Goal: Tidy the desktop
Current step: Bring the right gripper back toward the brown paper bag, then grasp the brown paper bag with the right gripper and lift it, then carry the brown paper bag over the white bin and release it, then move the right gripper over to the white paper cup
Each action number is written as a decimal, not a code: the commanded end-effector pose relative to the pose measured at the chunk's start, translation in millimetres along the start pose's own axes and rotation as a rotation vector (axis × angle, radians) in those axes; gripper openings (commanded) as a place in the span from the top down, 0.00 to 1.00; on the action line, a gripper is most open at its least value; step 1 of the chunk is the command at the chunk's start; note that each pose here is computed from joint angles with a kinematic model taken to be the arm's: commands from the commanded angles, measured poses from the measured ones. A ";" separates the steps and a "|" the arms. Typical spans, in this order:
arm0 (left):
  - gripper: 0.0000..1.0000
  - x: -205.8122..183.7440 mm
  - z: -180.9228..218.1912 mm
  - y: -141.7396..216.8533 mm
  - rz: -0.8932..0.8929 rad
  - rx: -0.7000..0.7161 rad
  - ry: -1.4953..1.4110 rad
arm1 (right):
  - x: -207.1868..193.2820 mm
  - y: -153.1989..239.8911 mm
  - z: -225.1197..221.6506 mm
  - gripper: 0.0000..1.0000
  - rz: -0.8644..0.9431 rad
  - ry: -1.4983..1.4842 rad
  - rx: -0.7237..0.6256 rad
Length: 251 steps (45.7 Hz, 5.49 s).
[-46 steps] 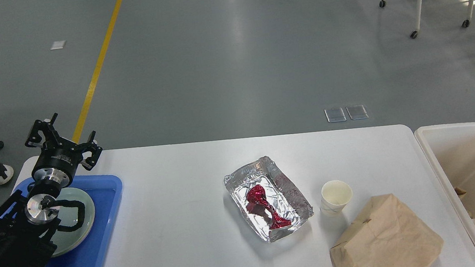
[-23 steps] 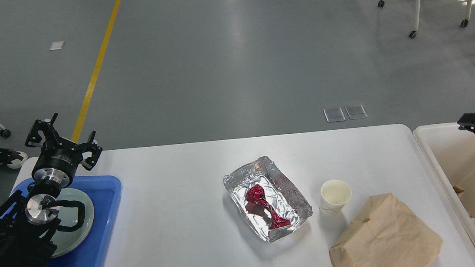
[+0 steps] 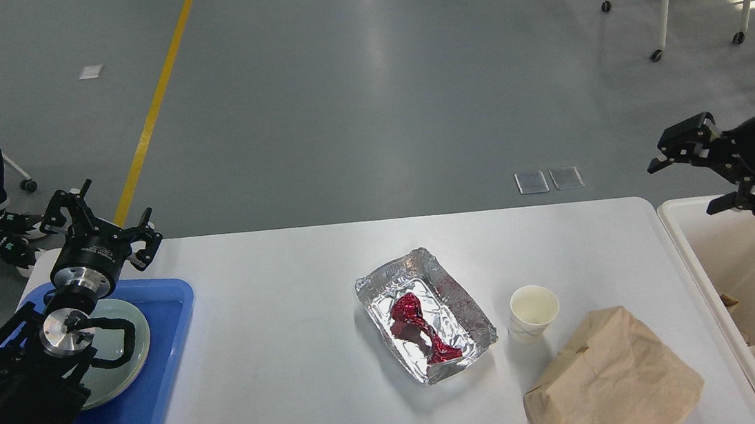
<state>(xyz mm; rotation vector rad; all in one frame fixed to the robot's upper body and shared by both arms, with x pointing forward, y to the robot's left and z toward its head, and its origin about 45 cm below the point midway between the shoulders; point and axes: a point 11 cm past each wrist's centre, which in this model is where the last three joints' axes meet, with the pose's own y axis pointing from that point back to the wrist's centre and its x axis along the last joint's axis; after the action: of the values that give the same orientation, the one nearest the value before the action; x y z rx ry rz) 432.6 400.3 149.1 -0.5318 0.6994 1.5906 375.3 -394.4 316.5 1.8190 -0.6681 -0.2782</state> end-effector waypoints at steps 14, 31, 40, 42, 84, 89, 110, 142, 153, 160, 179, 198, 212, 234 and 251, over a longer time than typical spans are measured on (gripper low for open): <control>0.03 0.0 0.0 0.0 0.000 0.000 0.000 | -56.3 18.9 -53.1 0.00 -0.200 0.146 -0.091; 0.03 0.0 0.0 0.0 0.000 0.000 0.000 | -97.3 -96.2 15.1 0.00 -0.287 0.099 -0.190; 0.03 0.0 0.0 0.0 0.000 0.000 0.000 | -105.5 -130.6 43.4 0.00 -0.291 0.099 -0.242; 0.03 0.0 0.0 0.0 0.000 0.000 0.000 | -105.9 -133.1 43.9 0.00 -0.292 0.096 -0.237; 0.03 0.0 0.0 0.0 0.000 0.000 0.000 | -123.3 -188.4 74.5 0.46 -0.198 0.108 -0.236; 0.03 0.0 0.0 0.0 0.000 0.000 0.000 | -122.8 -185.8 81.0 0.88 -0.200 0.109 -0.260; 0.03 0.0 0.0 0.0 0.000 0.000 0.000 | -68.8 -129.3 80.3 1.00 -0.062 0.116 -0.339; 0.03 0.0 0.0 0.0 0.000 0.000 0.000 | 20.0 148.4 -89.2 1.00 0.255 0.170 0.117; 0.03 0.0 0.0 0.0 0.000 0.000 0.000 | 54.6 147.2 -60.0 1.00 0.347 0.106 0.096; 0.03 0.0 0.0 0.0 0.000 0.000 0.000 | 98.7 108.2 16.9 1.00 0.423 -0.017 -0.001; 0.03 0.0 0.0 0.0 0.000 0.000 0.000 | 96.1 -3.8 215.0 0.58 0.722 -0.126 -0.336; 0.03 0.0 0.0 0.0 0.000 0.000 0.000 | 60.2 -46.3 266.8 0.00 0.777 -0.146 -0.413; 0.03 0.0 0.0 0.0 0.000 0.000 0.000 | 89.4 -34.1 166.2 0.00 0.739 -0.123 -0.218; 0.03 0.0 0.0 0.0 0.000 0.000 0.000 | 31.4 25.7 -50.1 0.00 0.208 0.161 -0.058; 0.03 0.0 0.0 0.0 0.000 0.000 0.000 | -22.1 82.9 -130.6 0.00 0.083 0.326 -0.024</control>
<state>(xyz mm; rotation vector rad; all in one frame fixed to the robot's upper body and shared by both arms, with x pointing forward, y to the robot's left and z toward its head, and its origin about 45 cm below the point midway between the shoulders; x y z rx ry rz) 432.5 400.3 149.1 -0.5318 0.6994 1.5906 399.3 -301.9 433.9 1.7462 -0.5234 0.0623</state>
